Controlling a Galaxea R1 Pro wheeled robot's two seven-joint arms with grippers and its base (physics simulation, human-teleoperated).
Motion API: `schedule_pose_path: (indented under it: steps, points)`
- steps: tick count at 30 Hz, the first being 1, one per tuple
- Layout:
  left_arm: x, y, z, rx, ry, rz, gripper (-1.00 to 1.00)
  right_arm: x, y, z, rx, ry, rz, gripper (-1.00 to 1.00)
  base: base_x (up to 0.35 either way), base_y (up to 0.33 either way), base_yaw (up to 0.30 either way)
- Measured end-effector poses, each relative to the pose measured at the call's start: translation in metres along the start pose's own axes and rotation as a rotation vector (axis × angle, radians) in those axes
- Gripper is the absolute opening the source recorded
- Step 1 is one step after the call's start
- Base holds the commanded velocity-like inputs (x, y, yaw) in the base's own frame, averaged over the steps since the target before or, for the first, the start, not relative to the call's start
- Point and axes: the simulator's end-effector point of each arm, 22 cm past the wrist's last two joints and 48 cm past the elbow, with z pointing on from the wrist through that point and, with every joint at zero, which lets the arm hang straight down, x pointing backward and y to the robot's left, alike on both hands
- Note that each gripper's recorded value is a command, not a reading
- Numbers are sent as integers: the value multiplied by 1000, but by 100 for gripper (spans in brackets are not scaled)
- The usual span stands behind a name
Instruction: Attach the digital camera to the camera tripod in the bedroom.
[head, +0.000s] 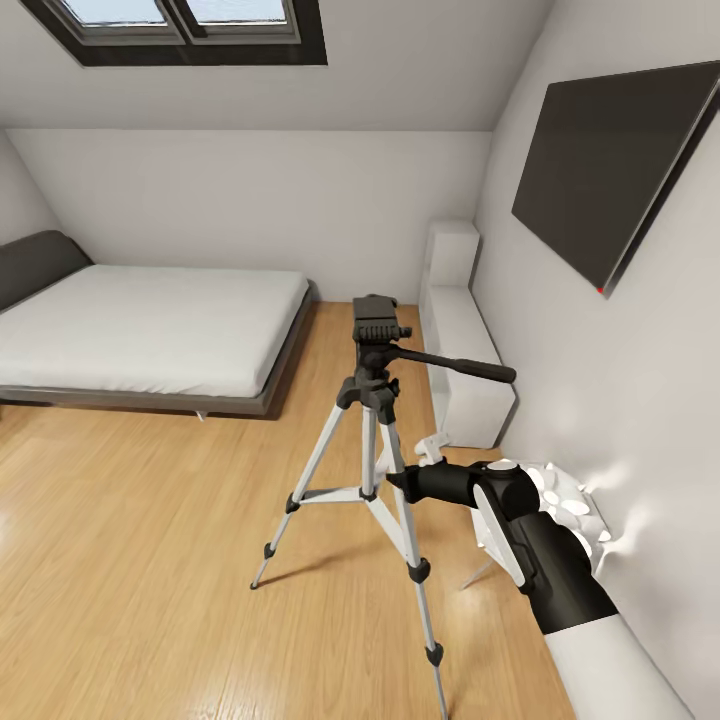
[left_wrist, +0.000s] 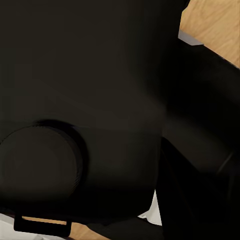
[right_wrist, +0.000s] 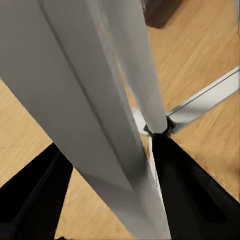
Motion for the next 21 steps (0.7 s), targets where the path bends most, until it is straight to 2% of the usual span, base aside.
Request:
schedule_pose_path:
  steps: [9, 21]
  points:
    - [-1, 2, 0, -6, -1, -8, -100, 0, 1, 0, -4, -2, 4, -100, 0, 0, 0]
    - [-7, 11, 0, -17, -9, 18, -100, 0, -1, -1, -5, 0, 8, -100, 0, 0, 0]
